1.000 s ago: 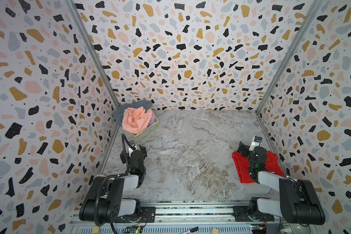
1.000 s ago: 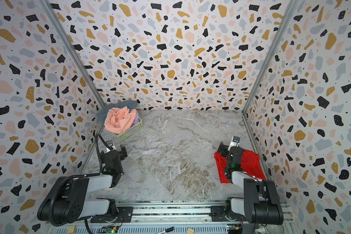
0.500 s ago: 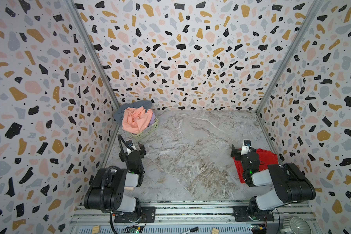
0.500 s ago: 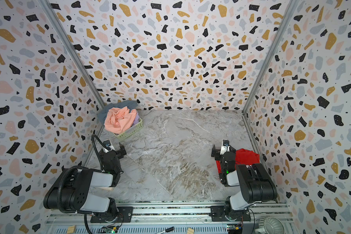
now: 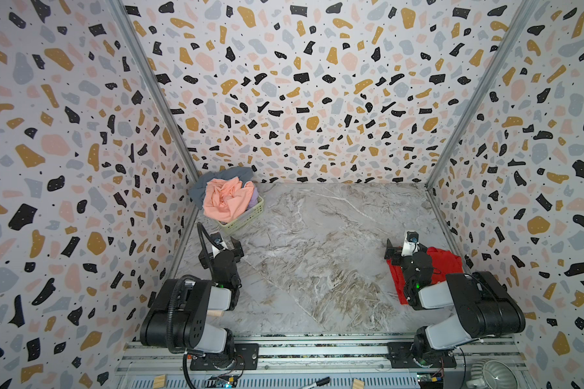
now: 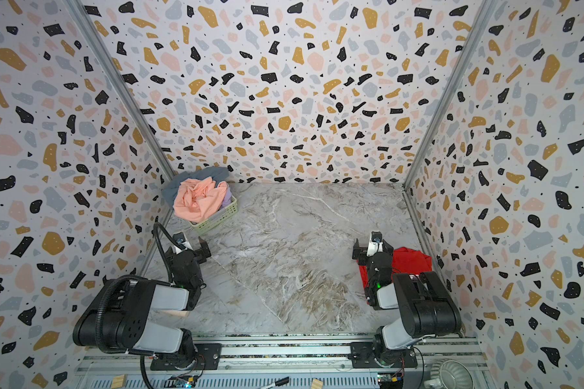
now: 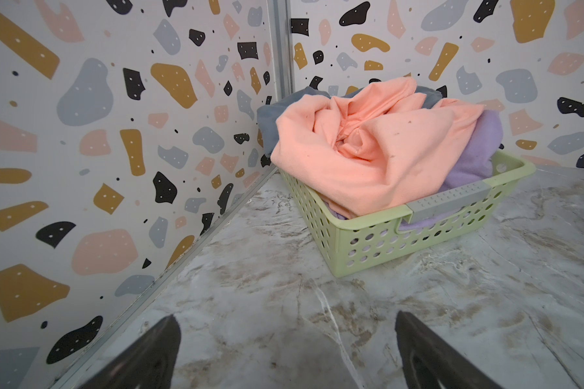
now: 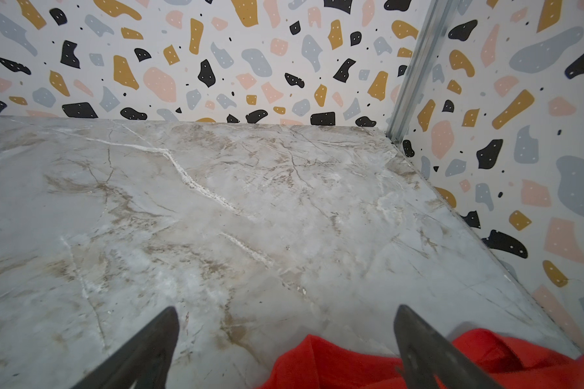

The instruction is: Fold and stack the t-shirts

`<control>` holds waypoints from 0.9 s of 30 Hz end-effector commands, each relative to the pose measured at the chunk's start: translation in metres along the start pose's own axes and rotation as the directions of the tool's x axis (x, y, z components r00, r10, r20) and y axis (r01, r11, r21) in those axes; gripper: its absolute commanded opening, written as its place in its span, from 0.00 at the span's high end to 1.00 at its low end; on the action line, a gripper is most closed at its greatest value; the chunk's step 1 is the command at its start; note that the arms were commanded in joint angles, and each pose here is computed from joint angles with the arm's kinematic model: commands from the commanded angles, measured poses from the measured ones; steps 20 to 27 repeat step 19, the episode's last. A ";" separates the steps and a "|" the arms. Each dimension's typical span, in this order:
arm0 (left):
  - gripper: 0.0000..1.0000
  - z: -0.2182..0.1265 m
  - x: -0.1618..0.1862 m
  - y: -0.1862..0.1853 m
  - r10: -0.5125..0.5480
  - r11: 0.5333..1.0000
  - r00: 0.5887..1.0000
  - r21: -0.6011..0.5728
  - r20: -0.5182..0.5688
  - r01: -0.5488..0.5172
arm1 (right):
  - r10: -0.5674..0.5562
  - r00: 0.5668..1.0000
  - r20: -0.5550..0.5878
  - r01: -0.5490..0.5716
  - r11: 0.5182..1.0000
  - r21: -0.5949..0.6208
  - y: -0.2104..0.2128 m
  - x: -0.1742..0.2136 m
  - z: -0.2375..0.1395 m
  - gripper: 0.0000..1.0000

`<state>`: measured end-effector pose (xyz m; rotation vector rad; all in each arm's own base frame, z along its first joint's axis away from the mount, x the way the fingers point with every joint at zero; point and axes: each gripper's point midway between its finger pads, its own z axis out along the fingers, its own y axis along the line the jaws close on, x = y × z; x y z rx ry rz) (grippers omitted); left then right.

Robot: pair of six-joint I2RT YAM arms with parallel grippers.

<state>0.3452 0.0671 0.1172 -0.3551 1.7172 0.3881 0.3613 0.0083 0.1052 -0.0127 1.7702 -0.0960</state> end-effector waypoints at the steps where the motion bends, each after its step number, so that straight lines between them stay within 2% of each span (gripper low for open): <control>1: 0.00 -0.002 -0.017 0.001 -0.027 1.000 0.998 -0.009 0.063 0.028 | -0.001 0.998 0.059 0.001 1.000 0.008 -0.001 -0.019 0.001 0.01; 27: 0.00 -0.002 -0.018 0.001 -0.028 1.000 0.997 -0.010 0.065 0.028 | 0.001 0.998 0.057 -0.001 1.000 0.008 -0.001 -0.019 0.001 0.01</control>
